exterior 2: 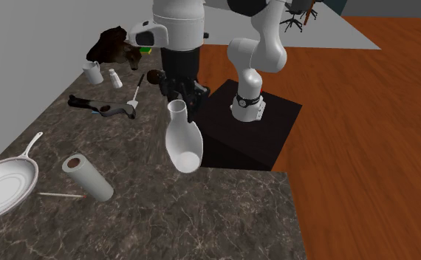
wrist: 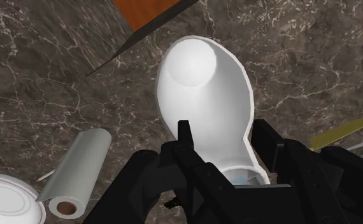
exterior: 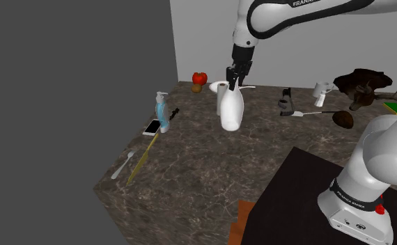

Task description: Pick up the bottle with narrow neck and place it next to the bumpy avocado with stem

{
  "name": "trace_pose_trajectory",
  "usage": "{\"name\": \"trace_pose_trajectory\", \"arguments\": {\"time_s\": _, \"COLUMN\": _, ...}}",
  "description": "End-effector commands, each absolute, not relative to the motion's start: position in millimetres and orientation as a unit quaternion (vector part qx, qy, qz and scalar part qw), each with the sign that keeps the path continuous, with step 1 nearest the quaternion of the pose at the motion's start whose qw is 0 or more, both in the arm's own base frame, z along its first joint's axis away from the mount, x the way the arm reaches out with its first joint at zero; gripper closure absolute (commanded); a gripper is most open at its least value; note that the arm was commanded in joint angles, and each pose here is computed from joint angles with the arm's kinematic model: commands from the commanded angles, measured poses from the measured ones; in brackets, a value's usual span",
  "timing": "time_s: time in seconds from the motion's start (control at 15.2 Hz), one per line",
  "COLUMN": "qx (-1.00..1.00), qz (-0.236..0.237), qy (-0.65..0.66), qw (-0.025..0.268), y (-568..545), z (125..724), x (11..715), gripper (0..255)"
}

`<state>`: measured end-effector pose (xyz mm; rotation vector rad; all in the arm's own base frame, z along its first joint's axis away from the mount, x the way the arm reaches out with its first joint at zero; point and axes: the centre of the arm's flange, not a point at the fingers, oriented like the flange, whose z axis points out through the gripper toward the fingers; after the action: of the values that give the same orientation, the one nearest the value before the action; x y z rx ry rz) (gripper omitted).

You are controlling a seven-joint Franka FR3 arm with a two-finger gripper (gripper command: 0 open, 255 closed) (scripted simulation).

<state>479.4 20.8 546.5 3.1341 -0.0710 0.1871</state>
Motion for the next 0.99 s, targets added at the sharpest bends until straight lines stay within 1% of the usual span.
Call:
{"name": "trace_pose_trajectory", "arguments": {"time_s": 0.0, "qx": 0.998, "qz": 0.06, "qy": -0.023, "qw": 0.001, "y": 20.0, "z": 557.9, "x": 479.3, "gripper": 255}}
{"name": "trace_pose_trajectory", "arguments": {"time_s": 0.92, "qx": 0.998, "qz": 0.06, "qy": -0.023, "qw": 0.001, "y": 20.0, "z": 631.8, "x": 479.3, "gripper": 255}}
